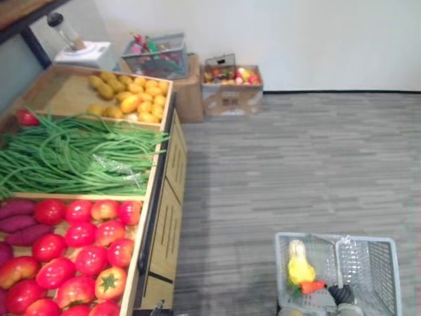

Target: Pick vegetable in the basket

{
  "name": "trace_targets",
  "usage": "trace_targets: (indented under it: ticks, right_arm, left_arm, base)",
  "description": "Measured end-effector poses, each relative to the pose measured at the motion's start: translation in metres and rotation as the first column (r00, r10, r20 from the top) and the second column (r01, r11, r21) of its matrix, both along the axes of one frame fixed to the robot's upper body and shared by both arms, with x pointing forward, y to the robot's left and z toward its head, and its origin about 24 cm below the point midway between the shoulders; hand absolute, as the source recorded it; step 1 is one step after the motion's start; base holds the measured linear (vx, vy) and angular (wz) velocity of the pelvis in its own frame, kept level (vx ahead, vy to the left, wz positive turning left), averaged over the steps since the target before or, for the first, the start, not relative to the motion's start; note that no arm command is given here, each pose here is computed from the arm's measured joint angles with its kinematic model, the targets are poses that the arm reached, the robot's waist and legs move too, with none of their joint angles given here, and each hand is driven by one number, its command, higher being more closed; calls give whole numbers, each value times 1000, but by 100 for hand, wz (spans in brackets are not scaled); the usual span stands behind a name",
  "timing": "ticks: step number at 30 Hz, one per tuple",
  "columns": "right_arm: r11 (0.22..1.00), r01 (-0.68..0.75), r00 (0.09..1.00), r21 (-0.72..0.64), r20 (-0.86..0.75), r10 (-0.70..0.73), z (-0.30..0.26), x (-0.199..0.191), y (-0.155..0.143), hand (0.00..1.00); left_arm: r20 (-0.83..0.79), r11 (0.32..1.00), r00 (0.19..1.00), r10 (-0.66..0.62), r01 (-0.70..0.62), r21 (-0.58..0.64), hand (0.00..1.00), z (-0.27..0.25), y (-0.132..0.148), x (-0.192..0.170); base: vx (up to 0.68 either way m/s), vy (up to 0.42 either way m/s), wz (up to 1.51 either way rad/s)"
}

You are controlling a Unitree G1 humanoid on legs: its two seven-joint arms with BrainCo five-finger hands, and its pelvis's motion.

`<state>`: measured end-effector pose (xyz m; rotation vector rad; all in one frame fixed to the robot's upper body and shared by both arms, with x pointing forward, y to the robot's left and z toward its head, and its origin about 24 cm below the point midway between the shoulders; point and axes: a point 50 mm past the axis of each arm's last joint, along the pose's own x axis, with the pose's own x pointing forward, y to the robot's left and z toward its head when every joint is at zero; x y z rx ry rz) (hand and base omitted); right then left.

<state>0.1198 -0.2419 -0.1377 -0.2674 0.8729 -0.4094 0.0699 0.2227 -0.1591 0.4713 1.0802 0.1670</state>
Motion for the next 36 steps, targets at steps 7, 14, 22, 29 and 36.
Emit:
trace_targets:
  ticks: [7,14,22,29,36]
  right_arm:
    - [1000,-12,1000,16,9,12,0,5,7,100]
    - [999,17,997,31,-69,-15,-9,-18,6,100]
    - [969,218,974,118,-89,-209,-16,-40,2,100]
    - [846,472,882,249,-143,-450,-26,-67,14,100]
    - [803,533,846,266,-189,-499,-30,-76,18,100]
  left_arm:
    - [-21,999,999,38,-38,2,0,-1,3,-11]
    - [-7,998,999,50,-50,-29,0,-2,-7,-6]
    - [-10,973,977,215,-215,-83,0,-5,-7,-13]
    - [-37,918,930,366,-368,-147,0,-8,-5,-22]
    - [-61,901,918,392,-396,-178,0,-9,-5,-24]
  base:
    - [-30,-46,-23]
    - [-8,-110,0]
    - [7,-35,15]
    - [-6,5,-2]
    - [-23,-5,-4]
